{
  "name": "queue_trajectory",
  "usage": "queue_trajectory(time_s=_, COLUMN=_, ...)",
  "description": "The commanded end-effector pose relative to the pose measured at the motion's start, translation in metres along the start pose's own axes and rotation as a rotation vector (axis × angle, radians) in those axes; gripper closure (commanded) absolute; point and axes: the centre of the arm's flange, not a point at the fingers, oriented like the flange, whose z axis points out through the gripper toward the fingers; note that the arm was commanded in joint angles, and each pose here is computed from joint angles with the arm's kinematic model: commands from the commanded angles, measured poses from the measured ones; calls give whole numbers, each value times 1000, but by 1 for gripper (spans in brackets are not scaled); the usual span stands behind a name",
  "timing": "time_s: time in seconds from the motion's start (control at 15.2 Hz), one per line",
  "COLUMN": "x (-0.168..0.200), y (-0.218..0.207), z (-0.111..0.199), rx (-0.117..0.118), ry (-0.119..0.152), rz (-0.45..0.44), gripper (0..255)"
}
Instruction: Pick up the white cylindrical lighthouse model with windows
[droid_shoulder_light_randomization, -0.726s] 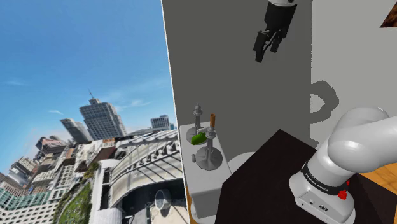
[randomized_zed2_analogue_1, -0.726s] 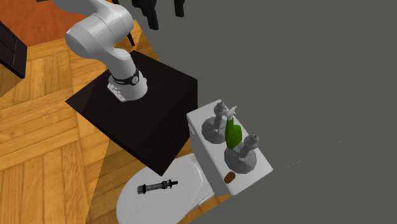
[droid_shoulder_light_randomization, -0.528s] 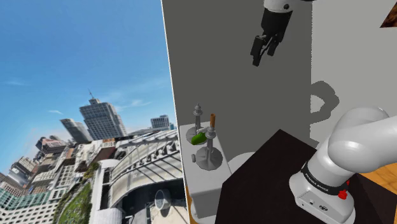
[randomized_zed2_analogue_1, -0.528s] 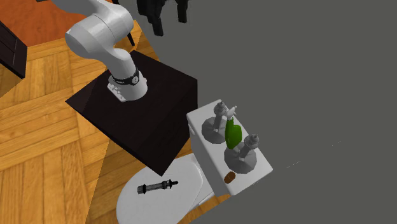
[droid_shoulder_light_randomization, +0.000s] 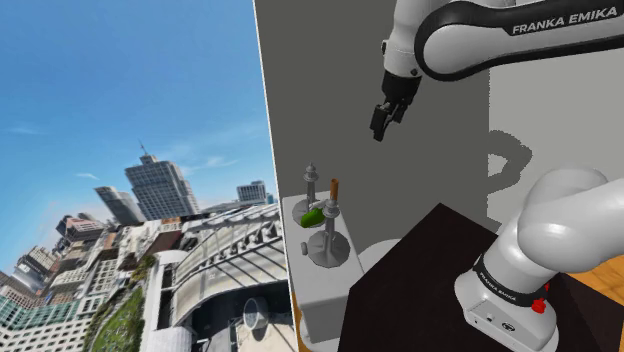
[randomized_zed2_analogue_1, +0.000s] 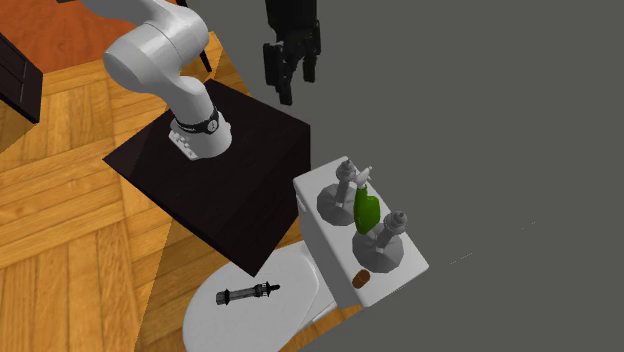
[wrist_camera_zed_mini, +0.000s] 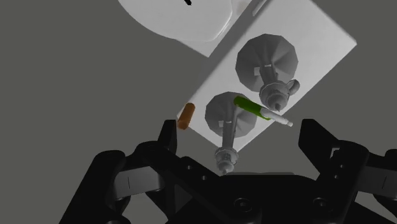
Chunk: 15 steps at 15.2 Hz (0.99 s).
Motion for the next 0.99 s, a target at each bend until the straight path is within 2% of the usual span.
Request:
queue_trajectory(time_s=0.0, x=2, y=-9, z=24, rx=-2, ry=10, rz=-26, gripper=0)
queue_trajectory(time_s=0.92, x=28, y=-82, z=191, rx=-16, ry=62, rz=-206, gripper=0)
